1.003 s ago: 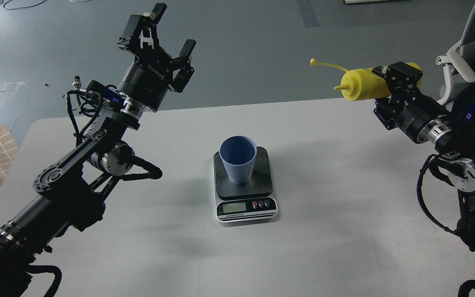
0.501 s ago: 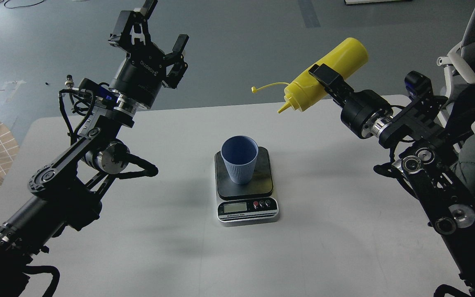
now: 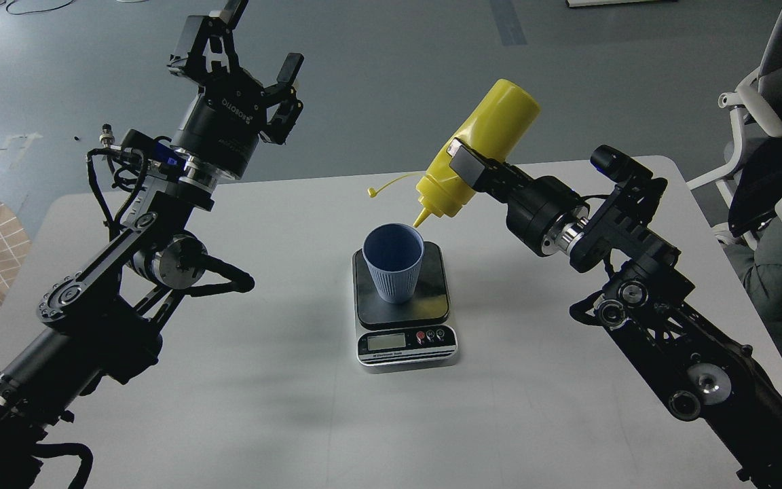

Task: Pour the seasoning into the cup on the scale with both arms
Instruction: 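Squeeze seasoning from the tilted bottle into the cup, then turn the yellow bottle upright and carry it back beside the table edge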

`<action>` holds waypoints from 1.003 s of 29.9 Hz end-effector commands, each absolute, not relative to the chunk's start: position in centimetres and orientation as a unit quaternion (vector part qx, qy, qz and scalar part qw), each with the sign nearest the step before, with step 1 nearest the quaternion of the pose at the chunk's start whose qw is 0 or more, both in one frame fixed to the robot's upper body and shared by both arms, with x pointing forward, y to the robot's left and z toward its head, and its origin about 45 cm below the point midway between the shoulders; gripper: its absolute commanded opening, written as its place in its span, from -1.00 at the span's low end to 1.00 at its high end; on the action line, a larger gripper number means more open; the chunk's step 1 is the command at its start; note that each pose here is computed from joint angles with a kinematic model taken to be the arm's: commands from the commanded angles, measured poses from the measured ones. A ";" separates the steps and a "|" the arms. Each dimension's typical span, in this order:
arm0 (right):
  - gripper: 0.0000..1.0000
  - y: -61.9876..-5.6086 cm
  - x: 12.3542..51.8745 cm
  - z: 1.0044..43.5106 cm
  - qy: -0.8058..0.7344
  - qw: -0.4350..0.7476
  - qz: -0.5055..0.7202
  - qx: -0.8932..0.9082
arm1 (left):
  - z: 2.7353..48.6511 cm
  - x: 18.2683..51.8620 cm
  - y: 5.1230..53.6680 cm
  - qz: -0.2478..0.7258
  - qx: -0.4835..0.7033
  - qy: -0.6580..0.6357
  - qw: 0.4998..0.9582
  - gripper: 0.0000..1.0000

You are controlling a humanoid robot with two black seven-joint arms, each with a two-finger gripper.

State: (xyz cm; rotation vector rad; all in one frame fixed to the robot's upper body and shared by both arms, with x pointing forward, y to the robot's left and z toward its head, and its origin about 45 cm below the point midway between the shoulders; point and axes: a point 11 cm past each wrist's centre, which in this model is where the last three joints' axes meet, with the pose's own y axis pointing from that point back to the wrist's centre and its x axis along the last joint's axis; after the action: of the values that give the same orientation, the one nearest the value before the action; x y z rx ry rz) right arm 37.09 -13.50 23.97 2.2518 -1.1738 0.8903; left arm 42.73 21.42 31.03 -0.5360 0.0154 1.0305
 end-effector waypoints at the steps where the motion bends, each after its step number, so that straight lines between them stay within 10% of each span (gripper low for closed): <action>1: -1.00 -12.4 36.4 24.0 -0.419 0.216 0.335 0.816 | 31.0 42.5 21.4 0.486 -0.255 0.009 0.836 0.97; 15: -1.00 -12.3 35.6 24.2 -0.433 0.203 0.321 0.818 | 30.8 42.2 21.7 0.488 -0.256 0.011 0.835 0.97; 30: -1.00 -17.1 37.1 28.1 -0.478 -0.122 -0.174 0.852 | 30.6 41.8 22.3 0.491 -0.253 0.010 0.834 0.97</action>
State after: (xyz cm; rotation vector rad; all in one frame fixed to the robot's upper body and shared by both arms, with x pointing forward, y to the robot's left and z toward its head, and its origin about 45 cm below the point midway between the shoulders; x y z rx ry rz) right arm 36.97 -16.15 26.46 2.8036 -1.5911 -0.3898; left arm 41.89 22.21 30.54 -0.5372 0.0230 1.0411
